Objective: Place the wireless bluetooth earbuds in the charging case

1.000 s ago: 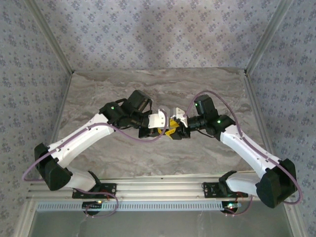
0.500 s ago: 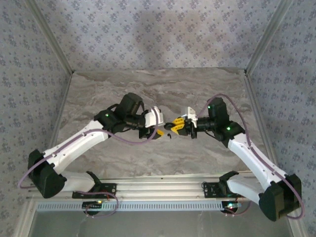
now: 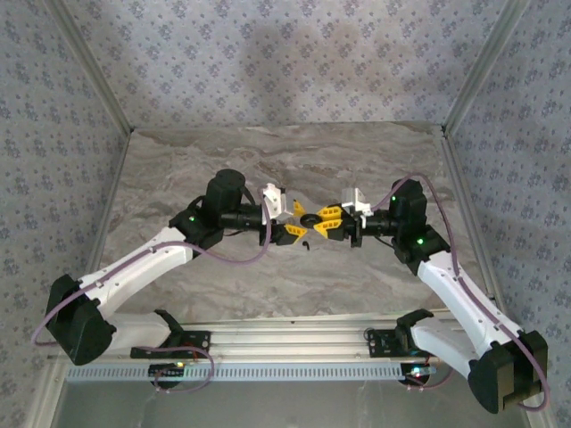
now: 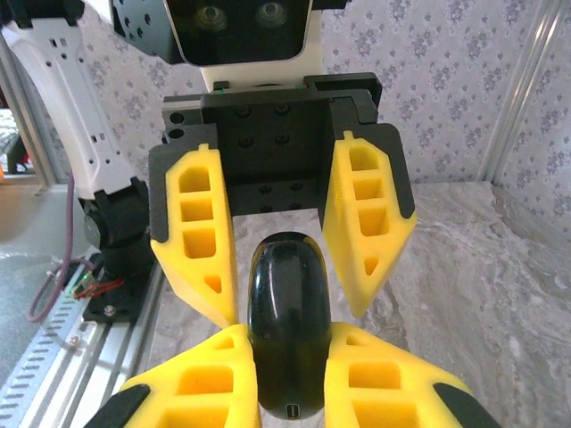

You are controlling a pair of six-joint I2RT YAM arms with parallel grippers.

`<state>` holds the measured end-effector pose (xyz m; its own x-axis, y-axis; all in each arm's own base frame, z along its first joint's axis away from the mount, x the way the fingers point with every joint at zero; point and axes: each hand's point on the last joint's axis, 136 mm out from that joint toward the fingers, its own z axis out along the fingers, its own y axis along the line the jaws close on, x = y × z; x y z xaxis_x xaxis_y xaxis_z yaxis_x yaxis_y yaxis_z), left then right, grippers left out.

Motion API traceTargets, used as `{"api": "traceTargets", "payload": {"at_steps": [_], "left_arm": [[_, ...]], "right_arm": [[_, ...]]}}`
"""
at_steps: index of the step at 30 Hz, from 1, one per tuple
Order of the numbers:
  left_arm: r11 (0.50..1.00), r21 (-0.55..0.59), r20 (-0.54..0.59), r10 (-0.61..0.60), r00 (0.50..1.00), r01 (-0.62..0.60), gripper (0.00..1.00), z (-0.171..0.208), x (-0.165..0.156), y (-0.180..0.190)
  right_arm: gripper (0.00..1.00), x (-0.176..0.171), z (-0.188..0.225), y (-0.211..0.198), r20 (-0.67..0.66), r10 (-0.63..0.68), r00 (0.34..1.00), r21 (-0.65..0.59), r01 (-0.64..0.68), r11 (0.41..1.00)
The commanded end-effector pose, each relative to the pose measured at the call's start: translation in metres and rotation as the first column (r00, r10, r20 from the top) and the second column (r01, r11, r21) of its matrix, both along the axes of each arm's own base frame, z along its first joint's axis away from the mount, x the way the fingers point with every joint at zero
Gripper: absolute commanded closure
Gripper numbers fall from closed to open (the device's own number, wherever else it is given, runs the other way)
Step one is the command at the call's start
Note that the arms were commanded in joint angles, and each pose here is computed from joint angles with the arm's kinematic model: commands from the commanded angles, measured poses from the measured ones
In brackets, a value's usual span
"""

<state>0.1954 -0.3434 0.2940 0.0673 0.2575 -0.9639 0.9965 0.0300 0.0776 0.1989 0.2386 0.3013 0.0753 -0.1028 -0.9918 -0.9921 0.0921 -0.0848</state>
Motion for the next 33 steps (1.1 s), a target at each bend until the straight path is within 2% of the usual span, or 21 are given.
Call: {"api": "traceTargets", "payload": {"at_steps": [1,6,10,12,13,15,17,20,23,26,33], "left_arm": [[0.997,-0.058,0.024,-0.042,0.999,0.043,0.58,0.017,-0.008,0.000],[0.997,-0.043,0.022,-0.070,0.997,0.071,0.71,0.017,-0.014,-0.002],[0.996,-0.020,0.026,-0.082,0.996,0.083,0.78,0.017,-0.018,-0.002],[0.997,0.003,0.029,-0.076,0.997,0.076,0.81,0.015,-0.017,0.000],[0.998,0.030,0.033,-0.064,0.997,0.063,0.81,0.012,-0.016,0.001],[0.992,0.119,0.057,-0.037,0.998,0.030,0.81,0.002,-0.013,0.007],[0.964,0.266,0.098,-0.013,0.995,-0.013,0.82,-0.014,-0.009,0.016],[0.879,0.474,0.131,-0.012,0.991,-0.052,0.82,-0.039,-0.006,0.032],[0.814,0.578,0.137,-0.028,0.990,-0.057,0.82,-0.049,-0.005,0.040],[0.794,0.607,0.124,-0.045,0.991,-0.040,0.82,-0.051,-0.006,0.037],[0.805,0.594,0.099,-0.055,0.994,-0.015,0.81,-0.048,-0.009,0.025]], "right_arm": [[0.84,-0.007,0.007,0.001,0.002,0.041,0.999,0.024,-0.041,0.999],[0.84,-0.006,0.007,0.003,0.003,0.037,0.999,0.025,-0.037,0.999],[0.84,-0.005,0.006,0.005,0.000,0.031,1.000,0.021,-0.031,0.999],[0.77,-0.004,0.005,0.005,-0.004,0.017,1.000,0.015,-0.017,1.000],[0.69,-0.002,0.003,0.003,-0.007,0.000,1.000,0.007,0.000,1.000],[0.60,0.001,0.002,-0.001,-0.008,-0.049,0.999,-0.019,0.049,0.999],[0.54,0.001,-0.006,-0.007,-0.029,-0.100,0.995,-0.095,0.097,0.991],[0.51,0.000,-0.013,-0.013,-0.022,-0.149,0.989,-0.194,0.142,0.971],[0.49,0.000,-0.015,-0.012,0.012,-0.161,0.987,-0.234,0.159,0.959],[0.48,0.000,-0.018,-0.002,0.035,-0.134,0.990,-0.254,0.138,0.957],[0.46,-0.002,-0.029,0.020,0.005,-0.040,0.999,-0.266,0.040,0.963]]}}
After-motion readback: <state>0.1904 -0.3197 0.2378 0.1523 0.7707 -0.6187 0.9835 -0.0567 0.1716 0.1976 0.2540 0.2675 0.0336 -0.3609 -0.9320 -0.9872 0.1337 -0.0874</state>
